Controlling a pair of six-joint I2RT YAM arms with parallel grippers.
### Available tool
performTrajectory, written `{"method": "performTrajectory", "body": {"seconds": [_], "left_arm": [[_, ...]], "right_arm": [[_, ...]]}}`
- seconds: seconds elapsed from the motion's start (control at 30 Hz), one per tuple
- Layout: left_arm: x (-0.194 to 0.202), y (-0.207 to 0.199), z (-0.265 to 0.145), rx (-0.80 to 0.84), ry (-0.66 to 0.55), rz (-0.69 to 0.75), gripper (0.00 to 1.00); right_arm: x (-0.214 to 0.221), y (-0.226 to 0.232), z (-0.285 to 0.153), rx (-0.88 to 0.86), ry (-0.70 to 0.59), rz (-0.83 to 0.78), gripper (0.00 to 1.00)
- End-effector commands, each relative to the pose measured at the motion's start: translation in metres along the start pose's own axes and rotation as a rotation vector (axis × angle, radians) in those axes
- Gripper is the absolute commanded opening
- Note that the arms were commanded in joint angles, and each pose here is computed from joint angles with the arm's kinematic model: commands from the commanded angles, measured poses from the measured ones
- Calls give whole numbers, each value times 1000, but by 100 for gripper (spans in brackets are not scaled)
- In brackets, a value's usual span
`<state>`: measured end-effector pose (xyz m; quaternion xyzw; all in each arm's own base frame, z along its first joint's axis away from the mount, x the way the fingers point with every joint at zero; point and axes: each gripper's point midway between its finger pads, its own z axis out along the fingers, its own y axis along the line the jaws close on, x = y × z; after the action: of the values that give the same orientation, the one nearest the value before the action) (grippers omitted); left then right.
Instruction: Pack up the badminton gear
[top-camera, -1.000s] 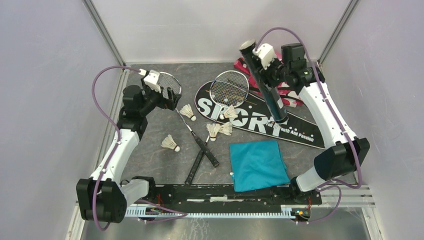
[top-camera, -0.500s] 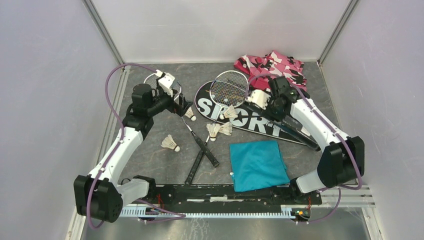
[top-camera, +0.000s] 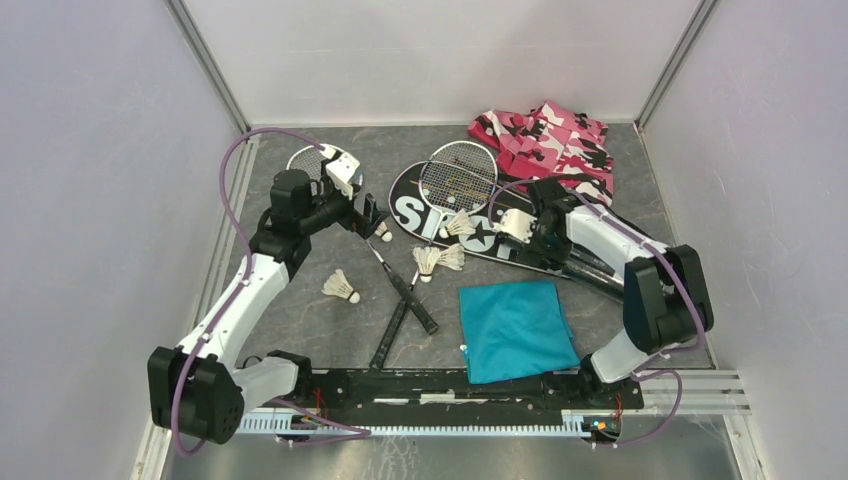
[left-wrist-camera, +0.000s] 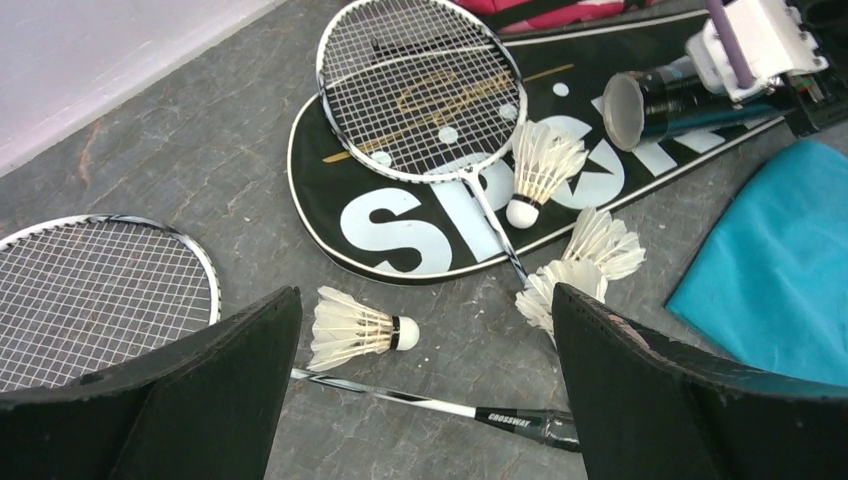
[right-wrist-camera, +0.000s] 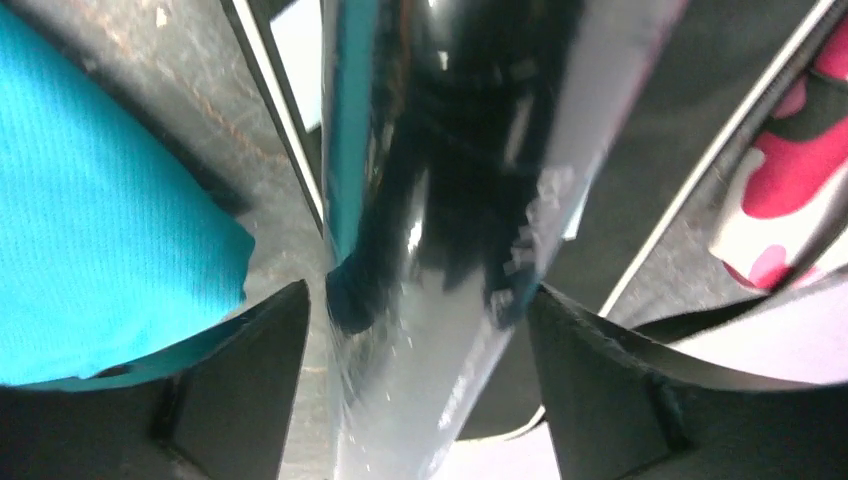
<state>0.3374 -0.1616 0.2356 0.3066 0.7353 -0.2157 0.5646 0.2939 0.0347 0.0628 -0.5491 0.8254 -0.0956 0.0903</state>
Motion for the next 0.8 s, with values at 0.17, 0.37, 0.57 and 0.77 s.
{"method": "performTrajectory", "body": {"seconds": [0.17, 0.37, 0.57, 0.77], "left_arm": [[9, -23, 4, 162, 36, 71, 100], [3, -40, 5, 263, 28, 65, 100], [-14, -65, 6, 376, -5, 35, 100], [-39, -106, 9, 560, -44, 42, 96]], "right_arm": [[-30, -13, 29, -12, -98, -55, 91], [-49, -22, -2, -17, -223, -71, 52], [-83, -12, -57, -52, -472, -147, 38], [-119, 3, -105, -87, -703, -201, 37]]}}
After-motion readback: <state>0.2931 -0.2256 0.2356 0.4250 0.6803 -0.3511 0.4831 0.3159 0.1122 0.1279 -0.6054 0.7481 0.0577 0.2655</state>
